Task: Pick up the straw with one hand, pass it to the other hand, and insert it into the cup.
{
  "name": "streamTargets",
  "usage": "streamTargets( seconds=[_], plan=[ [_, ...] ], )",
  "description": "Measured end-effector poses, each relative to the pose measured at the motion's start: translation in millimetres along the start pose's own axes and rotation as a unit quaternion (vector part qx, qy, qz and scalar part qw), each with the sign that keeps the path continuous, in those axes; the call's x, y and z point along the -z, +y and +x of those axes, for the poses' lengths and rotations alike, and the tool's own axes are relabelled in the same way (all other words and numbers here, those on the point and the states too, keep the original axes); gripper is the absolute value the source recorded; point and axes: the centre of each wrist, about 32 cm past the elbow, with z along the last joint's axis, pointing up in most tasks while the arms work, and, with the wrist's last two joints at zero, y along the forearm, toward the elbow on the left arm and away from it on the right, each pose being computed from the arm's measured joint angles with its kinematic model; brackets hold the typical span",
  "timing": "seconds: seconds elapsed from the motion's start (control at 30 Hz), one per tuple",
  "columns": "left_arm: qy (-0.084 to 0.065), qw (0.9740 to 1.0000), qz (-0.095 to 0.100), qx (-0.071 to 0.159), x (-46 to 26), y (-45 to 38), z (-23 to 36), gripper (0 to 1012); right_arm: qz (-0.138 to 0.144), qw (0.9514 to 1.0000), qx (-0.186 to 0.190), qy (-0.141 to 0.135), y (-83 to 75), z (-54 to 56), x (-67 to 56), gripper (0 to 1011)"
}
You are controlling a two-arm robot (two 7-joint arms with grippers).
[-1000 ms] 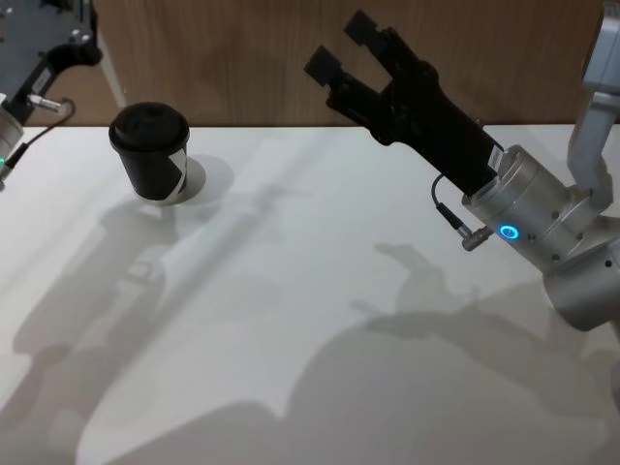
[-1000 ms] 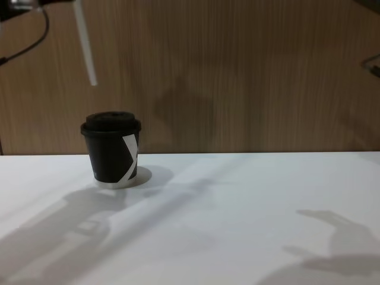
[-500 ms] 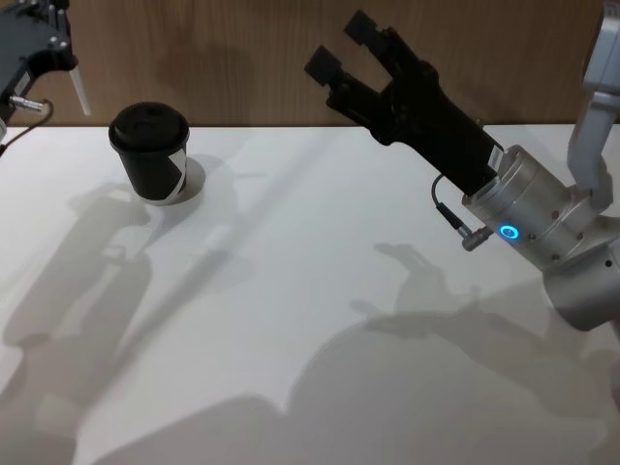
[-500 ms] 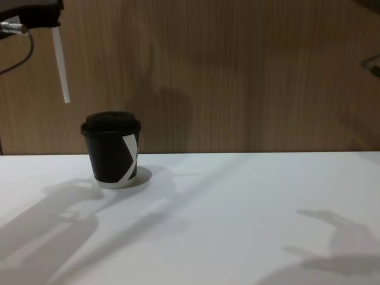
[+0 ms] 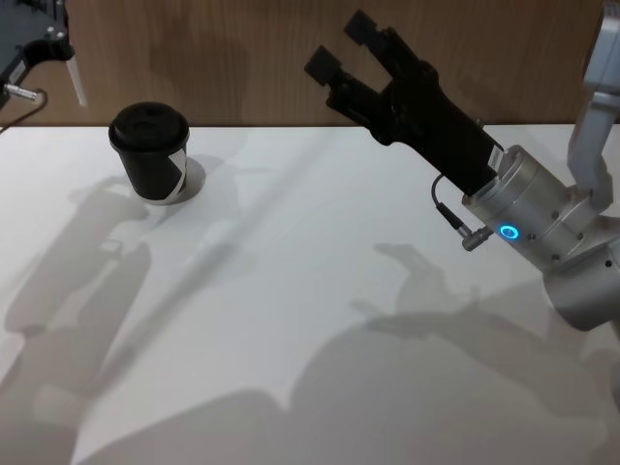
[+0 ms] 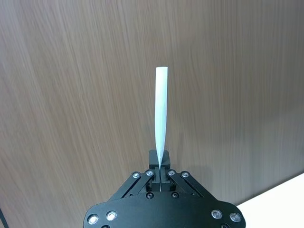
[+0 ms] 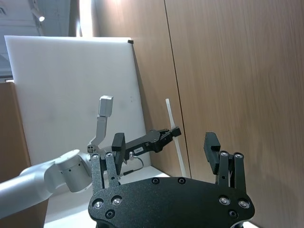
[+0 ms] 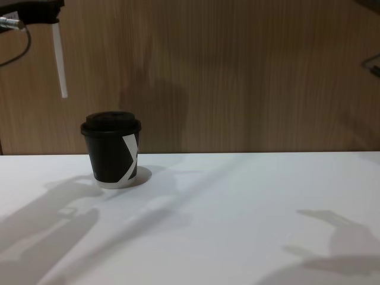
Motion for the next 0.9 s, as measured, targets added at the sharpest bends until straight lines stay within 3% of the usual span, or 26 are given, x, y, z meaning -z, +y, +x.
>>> streamTargets(
  seconds=[0.63, 0.9],
  plan=[
    [-0.008, 0.9999, -0.007, 0.011, -5.0, -1.9, 5.0, 7, 0.000, 1.0000, 0.000, 0.000, 0.0, 0.0, 0.0, 1001],
    [0.004, 0.9998, -0.007, 0.016, -2.2, -0.9, 0.8, 7, 0.000, 1.0000, 0.000, 0.000, 0.0, 0.0, 0.0, 1001]
  ],
)
